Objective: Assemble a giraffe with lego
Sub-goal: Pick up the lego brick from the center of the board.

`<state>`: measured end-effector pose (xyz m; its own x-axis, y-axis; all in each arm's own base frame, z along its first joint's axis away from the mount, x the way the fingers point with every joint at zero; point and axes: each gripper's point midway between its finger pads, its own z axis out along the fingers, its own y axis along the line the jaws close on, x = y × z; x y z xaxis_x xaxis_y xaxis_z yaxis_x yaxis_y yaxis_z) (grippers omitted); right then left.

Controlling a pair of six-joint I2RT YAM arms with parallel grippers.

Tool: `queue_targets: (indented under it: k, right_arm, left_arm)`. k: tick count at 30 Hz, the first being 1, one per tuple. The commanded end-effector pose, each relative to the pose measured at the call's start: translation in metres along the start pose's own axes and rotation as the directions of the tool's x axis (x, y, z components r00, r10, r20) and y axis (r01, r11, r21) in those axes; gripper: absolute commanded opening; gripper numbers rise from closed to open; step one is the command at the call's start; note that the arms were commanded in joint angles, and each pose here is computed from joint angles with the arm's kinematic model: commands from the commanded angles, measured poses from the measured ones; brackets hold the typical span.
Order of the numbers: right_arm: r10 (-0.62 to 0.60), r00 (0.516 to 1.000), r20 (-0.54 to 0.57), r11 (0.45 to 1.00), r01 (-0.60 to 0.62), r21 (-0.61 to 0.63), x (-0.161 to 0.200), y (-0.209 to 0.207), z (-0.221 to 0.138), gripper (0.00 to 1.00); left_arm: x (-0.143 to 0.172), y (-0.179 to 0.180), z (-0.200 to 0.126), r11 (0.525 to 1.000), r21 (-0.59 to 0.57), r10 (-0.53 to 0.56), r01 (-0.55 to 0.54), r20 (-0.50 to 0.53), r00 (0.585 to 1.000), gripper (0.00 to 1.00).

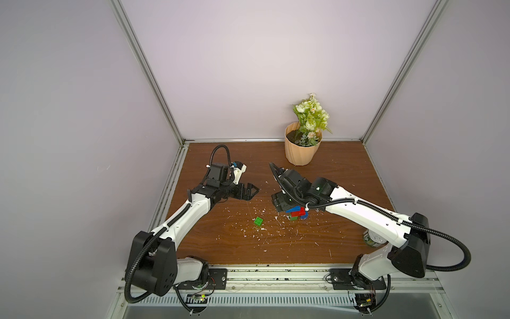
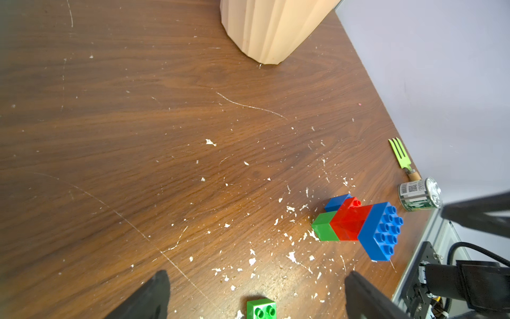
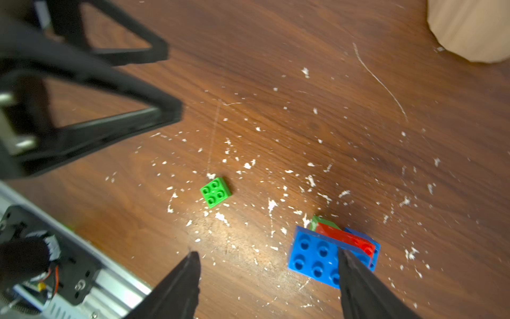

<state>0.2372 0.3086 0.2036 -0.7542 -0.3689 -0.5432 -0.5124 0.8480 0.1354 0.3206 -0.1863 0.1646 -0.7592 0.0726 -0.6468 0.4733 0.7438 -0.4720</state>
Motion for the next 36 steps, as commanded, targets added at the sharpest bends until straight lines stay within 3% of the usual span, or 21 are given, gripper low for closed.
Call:
queue_targets:
  k: [1,12,23,36]
  right_arm:
    - [-0.116,0.993,0.013,0.99,0.117,-0.081,0.004,0.026,0.006,0.79]
    - [-0.31,0.95,-0.041,0.944,0.302,-0.135,0.04,0.077,0.068,0.73]
    - [-0.396,0.917,-0.057,0.912,0.384,-0.145,0.058,0.083,0.117,0.62]
    - [-0.427,0.901,-0.075,0.901,0.416,-0.127,0.055,0.081,0.146,0.56]
  left_arm:
    - [-0.004,0.005,-0.001,1.0,-0.026,-0.009,0.009,-0.004,1.0,0.99]
    - [-0.001,0.022,0.0,0.997,-0.058,-0.057,0.056,-0.014,0.998,1.0]
    - [0.007,0.042,0.005,0.987,-0.121,-0.112,0.106,-0.041,0.993,0.99]
    - [0.009,0.048,0.005,0.983,-0.139,-0.127,0.119,-0.048,0.991,1.0]
